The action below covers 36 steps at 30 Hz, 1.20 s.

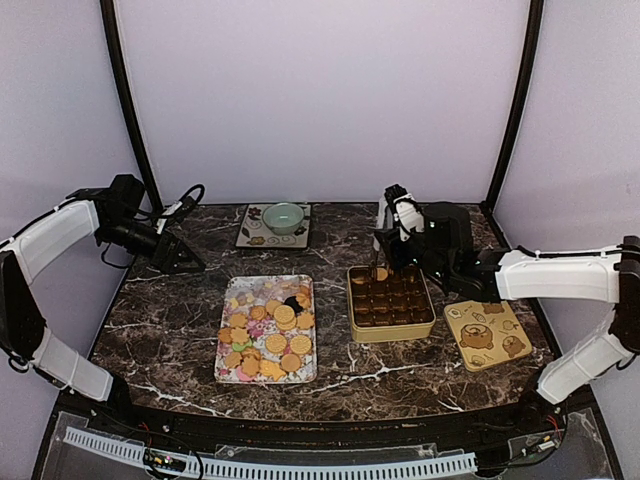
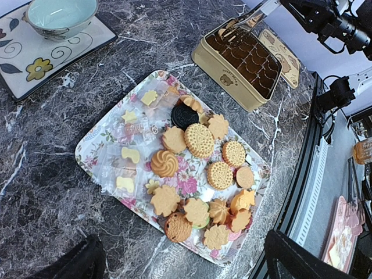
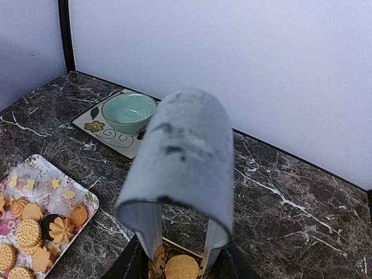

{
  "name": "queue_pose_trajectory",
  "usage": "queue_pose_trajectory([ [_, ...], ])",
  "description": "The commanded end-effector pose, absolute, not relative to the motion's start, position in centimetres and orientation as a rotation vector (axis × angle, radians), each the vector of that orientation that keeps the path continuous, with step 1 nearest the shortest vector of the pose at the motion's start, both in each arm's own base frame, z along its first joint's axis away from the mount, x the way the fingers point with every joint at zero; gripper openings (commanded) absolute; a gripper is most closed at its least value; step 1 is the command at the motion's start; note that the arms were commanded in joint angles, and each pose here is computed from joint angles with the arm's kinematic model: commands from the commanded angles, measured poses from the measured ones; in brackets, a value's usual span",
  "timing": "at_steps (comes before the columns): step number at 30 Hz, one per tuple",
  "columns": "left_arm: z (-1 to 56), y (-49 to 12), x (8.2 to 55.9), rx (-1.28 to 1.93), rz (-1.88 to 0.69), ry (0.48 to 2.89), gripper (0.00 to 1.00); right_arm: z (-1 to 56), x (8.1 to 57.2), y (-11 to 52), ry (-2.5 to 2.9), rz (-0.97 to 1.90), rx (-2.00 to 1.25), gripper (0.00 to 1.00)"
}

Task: Pack the cookies
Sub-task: Place the fake cookies in the empty pocket of the box, then pick up the fake cookies from the plate.

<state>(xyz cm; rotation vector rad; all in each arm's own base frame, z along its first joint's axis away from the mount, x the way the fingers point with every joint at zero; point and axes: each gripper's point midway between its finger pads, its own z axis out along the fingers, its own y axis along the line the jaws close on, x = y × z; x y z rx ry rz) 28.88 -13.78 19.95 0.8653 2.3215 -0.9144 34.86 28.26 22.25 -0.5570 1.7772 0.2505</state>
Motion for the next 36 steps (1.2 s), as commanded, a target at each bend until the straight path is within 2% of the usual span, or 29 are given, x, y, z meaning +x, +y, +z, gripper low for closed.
queue_pose_trajectory([
  [1,20.4,-13.7,28.7,0.855,-0.930,2.327,0.98,24.6,35.6,28.8,1.713,0.289,-0.516,0.39],
  [7,20.5,-13.8,28.6,0.856,-0.934,2.323,0.98,25.5,35.7,29.0,1.697,0.298,-0.510,0.43],
  [17,20.5,-13.8,28.6,0.852,-0.932,2.324,0.98,30.6,33.7,30.8,1.599,0.418,-0.535,0.42],
  [24,19.6,-12.8,29.4,0.796,-0.892,2.364,0.99,33.6,27.7,38.9,1.503,0.616,-0.665,0.42],
  [29,18.9,-11.2,30.1,0.736,-0.847,2.398,0.99,33.3,23.7,45.9,1.463,0.769,-0.772,0.43],
  [36,17.7,-9.1,30.5,0.659,-0.769,2.456,0.99,30.2,20.8,54.1,1.456,0.905,-0.901,0.44],
])
